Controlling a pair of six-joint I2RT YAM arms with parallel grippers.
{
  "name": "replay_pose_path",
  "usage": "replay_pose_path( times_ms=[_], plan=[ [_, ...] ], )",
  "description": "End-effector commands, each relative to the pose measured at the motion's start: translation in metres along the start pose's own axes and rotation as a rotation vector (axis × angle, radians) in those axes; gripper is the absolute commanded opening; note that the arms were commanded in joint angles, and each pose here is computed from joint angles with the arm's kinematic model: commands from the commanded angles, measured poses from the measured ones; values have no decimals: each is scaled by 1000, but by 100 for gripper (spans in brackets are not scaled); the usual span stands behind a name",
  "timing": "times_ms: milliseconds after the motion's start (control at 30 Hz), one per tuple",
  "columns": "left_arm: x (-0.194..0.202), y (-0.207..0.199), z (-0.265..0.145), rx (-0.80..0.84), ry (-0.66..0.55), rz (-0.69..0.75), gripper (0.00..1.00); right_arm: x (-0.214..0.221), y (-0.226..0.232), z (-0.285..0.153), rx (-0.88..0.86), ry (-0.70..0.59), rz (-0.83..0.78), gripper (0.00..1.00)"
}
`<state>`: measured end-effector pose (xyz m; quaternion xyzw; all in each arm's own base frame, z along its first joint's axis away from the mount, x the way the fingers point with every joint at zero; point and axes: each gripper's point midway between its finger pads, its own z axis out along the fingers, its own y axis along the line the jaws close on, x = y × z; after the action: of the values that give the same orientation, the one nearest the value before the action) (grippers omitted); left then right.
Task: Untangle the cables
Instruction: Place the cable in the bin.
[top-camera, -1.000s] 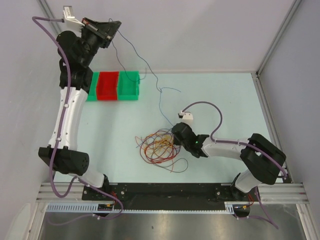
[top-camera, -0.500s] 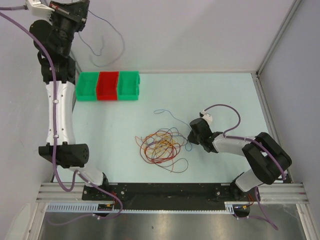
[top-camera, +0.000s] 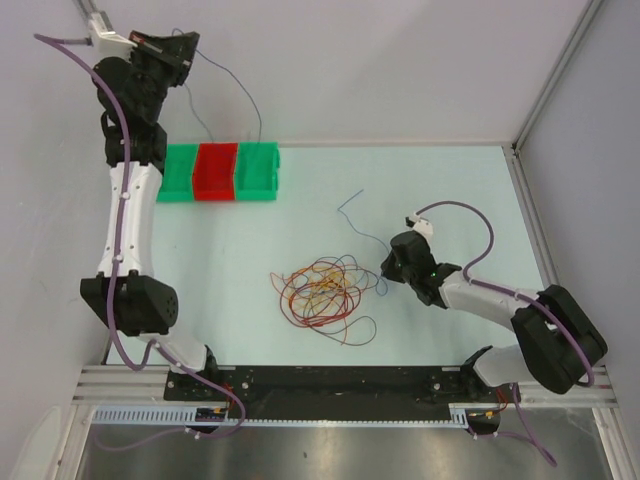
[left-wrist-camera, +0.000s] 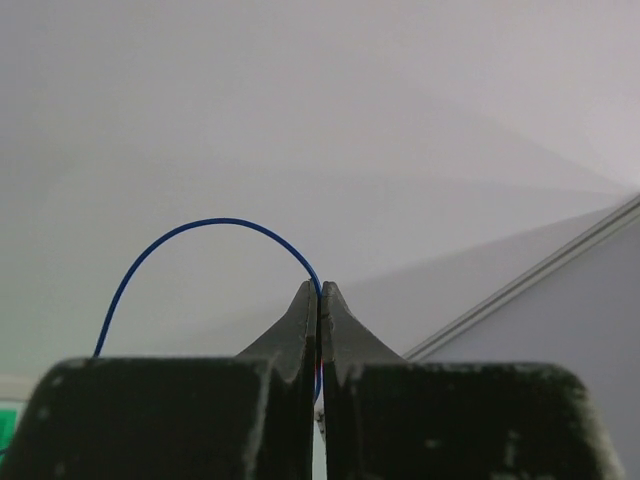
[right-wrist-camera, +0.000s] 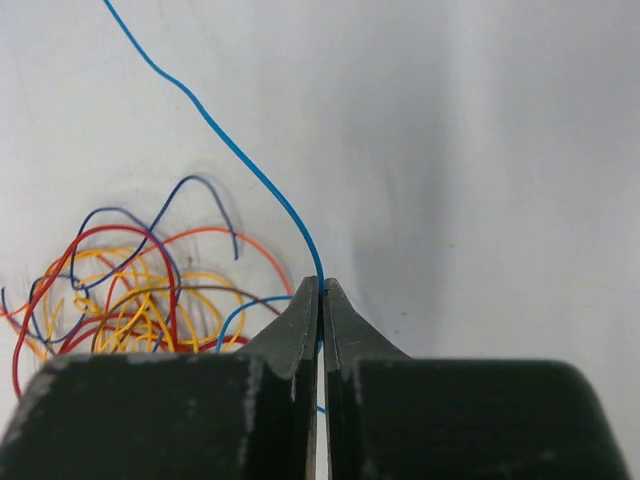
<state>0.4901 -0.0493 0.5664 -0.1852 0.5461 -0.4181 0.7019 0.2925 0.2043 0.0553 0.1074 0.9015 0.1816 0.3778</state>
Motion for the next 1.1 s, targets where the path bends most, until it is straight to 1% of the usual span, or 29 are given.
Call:
replay_pose_path(
  times_ms=[0, 100, 167, 367, 633, 900, 1067],
  plan=[
    [-3, -9, -9, 51, -35, -13, 0, -22, -24, -4, 87, -46, -20, 0],
    [7, 4, -9, 41, -29, -26, 0, -16, -29, 5, 82, -3, -4, 0],
    [16, 16, -9, 26, -14, -42, 0, -17, -24, 10, 40, 12, 10, 0],
    [34, 35, -5, 36, 6, -85, 0, -13, -27, 17, 8, 56, 28, 0],
    [54, 59, 5, 46, 30, -137, 0, -12, -26, 19, -7, 69, 31, 0],
    [62, 72, 10, 40, 26, -149, 0, -12, -25, 20, -19, 77, 33, 0],
    [76, 87, 16, 30, 48, -169, 0, -12, -24, 20, -23, 77, 33, 0]
  ],
)
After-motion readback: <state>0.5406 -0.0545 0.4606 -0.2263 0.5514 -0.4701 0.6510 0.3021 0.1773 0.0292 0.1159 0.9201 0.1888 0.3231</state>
